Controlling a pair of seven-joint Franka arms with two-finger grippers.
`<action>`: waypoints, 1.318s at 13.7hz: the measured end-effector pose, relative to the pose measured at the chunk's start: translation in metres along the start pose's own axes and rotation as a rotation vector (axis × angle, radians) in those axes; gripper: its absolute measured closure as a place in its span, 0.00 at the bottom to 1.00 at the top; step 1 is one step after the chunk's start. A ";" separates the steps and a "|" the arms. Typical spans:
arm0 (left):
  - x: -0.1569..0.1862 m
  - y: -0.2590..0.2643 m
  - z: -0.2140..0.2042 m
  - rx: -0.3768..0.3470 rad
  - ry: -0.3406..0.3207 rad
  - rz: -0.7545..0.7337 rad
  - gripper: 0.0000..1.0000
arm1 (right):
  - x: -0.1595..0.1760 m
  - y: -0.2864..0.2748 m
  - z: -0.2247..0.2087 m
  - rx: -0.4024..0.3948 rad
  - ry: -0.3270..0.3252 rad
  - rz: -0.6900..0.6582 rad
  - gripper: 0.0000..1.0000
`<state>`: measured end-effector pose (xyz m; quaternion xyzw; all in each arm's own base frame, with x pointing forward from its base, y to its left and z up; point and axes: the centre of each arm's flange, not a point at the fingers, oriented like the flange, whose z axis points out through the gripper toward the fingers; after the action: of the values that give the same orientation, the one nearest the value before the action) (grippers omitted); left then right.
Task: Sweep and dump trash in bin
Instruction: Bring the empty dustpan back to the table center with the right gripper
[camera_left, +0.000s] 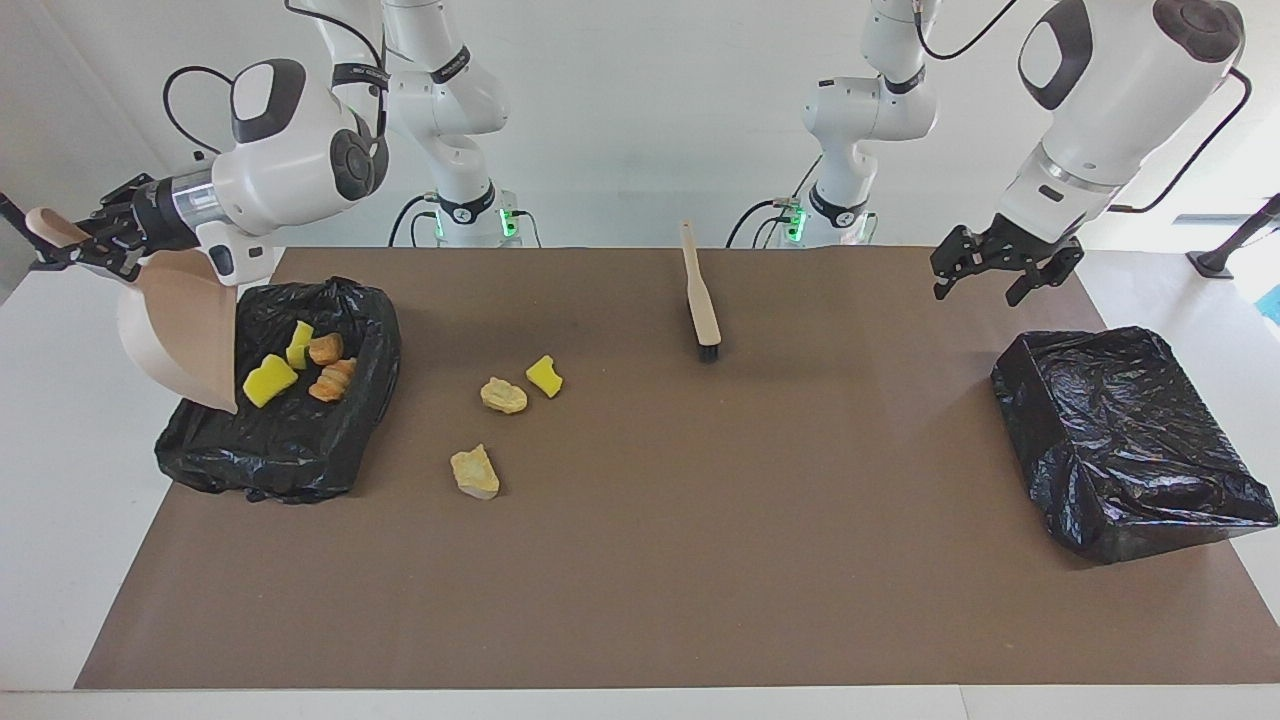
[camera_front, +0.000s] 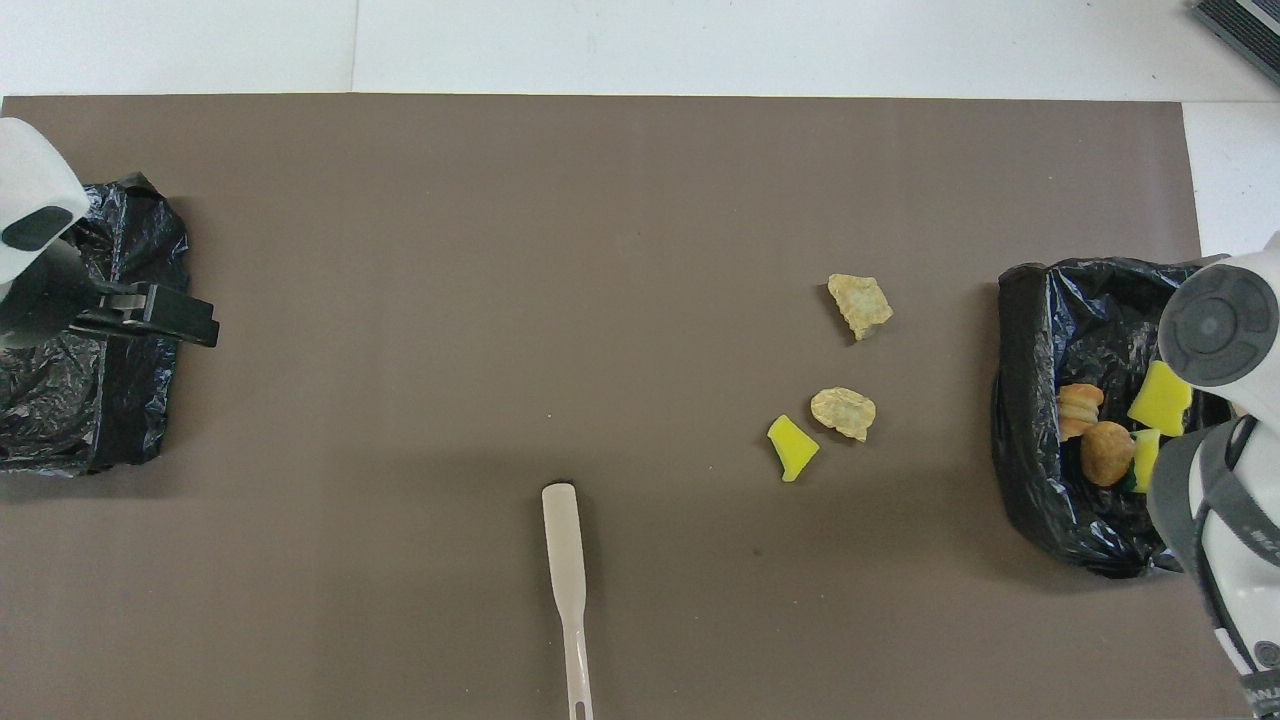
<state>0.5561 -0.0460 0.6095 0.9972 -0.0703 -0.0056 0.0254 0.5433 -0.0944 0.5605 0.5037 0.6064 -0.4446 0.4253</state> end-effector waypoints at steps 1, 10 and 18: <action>-0.002 -0.011 -0.004 0.000 0.006 -0.006 0.00 | -0.002 -0.002 -0.007 0.007 0.018 0.020 0.68; -0.001 0.012 -0.004 0.000 0.006 0.036 0.00 | -0.022 -0.021 -0.116 0.333 0.558 0.653 0.68; -0.008 0.009 -0.008 0.021 -0.008 0.030 0.00 | 0.069 0.016 -0.235 0.875 0.833 1.206 0.68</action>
<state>0.5475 -0.0538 0.6177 0.9962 -0.0857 -0.0085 0.0146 0.5342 0.1502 0.5495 0.9817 0.1151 -0.1148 0.0990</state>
